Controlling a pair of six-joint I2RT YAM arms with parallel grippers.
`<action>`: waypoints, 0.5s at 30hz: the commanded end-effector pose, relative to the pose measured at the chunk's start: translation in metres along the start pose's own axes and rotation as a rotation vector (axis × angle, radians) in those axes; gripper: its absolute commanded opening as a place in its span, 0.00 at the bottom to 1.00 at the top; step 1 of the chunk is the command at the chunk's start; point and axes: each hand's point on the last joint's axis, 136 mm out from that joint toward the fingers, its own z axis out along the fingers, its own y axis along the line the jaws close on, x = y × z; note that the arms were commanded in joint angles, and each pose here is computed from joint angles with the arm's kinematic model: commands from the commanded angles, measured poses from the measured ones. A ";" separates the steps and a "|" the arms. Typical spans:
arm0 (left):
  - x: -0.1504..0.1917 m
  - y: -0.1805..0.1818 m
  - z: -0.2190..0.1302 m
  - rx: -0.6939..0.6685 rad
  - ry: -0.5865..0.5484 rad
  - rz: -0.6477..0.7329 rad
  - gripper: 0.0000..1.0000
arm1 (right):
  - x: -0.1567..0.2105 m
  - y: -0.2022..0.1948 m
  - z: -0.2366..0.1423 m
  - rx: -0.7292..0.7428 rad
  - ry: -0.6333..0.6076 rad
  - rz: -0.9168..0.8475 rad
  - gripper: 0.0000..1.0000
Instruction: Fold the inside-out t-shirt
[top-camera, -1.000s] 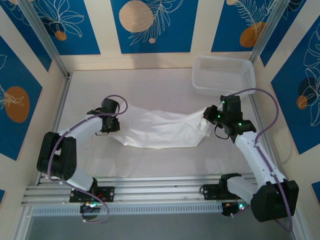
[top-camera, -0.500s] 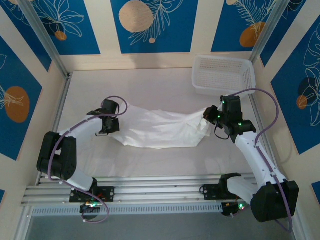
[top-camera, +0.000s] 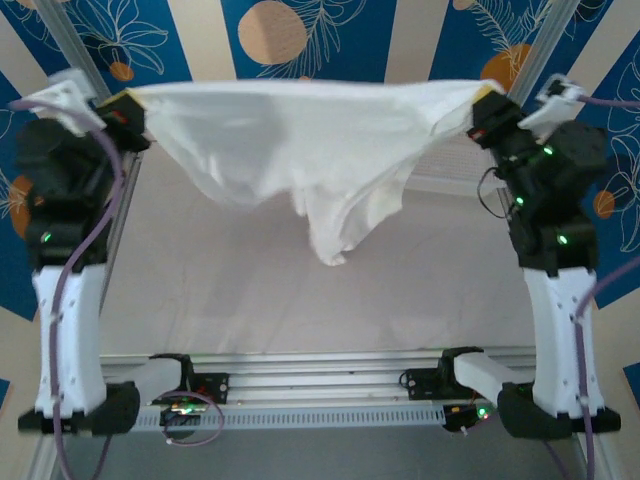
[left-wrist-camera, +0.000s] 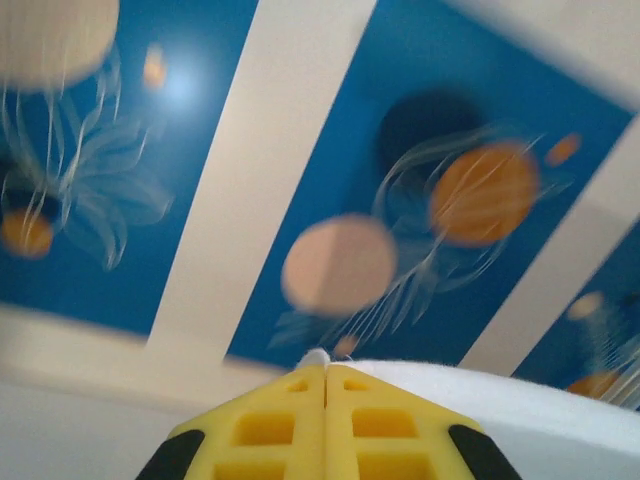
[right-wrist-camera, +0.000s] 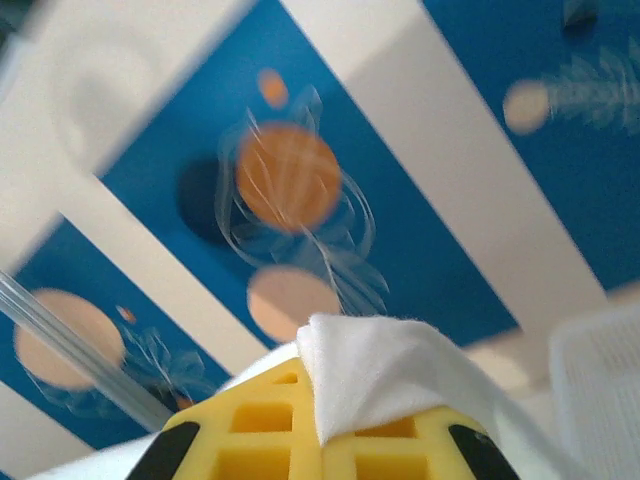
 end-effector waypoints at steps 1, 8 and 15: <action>-0.003 -0.001 -0.014 -0.006 0.010 -0.025 0.00 | -0.031 0.004 -0.015 0.028 -0.108 -0.021 0.00; -0.056 -0.011 -0.081 -0.035 -0.212 0.019 0.00 | -0.065 0.050 -0.038 -0.089 -0.149 -0.062 0.00; -0.082 -0.015 -0.121 -0.076 -0.308 0.065 0.00 | -0.102 0.089 -0.077 -0.173 -0.237 -0.123 0.00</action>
